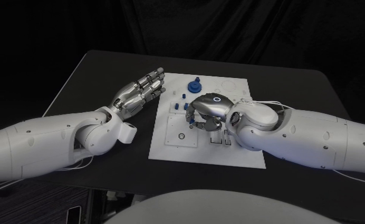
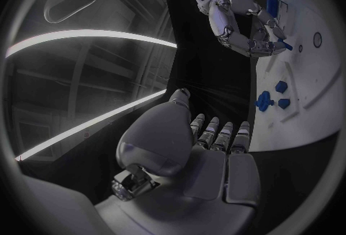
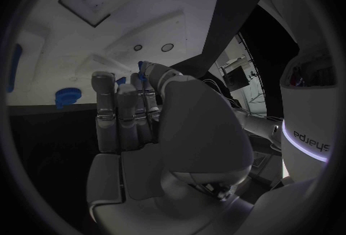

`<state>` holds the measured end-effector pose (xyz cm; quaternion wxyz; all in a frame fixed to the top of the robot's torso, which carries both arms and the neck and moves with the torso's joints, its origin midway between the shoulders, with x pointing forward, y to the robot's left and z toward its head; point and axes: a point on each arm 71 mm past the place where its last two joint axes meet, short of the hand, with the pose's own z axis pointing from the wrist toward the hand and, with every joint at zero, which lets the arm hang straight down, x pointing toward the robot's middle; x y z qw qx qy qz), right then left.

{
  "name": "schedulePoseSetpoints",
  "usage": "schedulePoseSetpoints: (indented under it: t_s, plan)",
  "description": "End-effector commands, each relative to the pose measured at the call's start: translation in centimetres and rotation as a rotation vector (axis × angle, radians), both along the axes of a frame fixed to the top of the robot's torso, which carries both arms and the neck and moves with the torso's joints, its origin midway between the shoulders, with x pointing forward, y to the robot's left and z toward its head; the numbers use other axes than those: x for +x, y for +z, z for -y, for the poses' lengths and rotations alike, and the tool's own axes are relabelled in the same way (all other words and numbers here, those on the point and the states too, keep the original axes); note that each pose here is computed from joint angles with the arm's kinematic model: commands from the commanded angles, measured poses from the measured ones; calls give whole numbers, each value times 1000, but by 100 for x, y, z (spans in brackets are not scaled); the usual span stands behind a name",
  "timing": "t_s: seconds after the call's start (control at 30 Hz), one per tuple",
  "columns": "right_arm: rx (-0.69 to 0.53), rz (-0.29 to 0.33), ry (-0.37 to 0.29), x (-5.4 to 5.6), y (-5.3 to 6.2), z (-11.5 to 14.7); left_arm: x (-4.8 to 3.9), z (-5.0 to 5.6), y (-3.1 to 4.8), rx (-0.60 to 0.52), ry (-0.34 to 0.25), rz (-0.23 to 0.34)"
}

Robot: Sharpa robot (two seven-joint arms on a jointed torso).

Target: Assemble the parts on the task board

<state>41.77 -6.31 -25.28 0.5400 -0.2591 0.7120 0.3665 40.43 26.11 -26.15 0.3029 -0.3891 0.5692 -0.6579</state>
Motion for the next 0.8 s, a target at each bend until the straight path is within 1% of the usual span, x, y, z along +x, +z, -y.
schedulePoseSetpoints:
  t_s: [0.03, 0.17, 0.33, 0.8]
  plan:
    - [-64, -6, 15, -28, -79, -24, -7, 5, 98, -90, 12, 114]
    - [-65, -11, 20, -47, -109, -53, -6, 11, 94, -90, 9, 112]
    - [-71, -16, 16, -45, -135, -56, -7, 16, 90, -91, 6, 109]
    - [-72, -13, -1, -26, -148, -13, -3, 28, 75, -91, -2, 100]
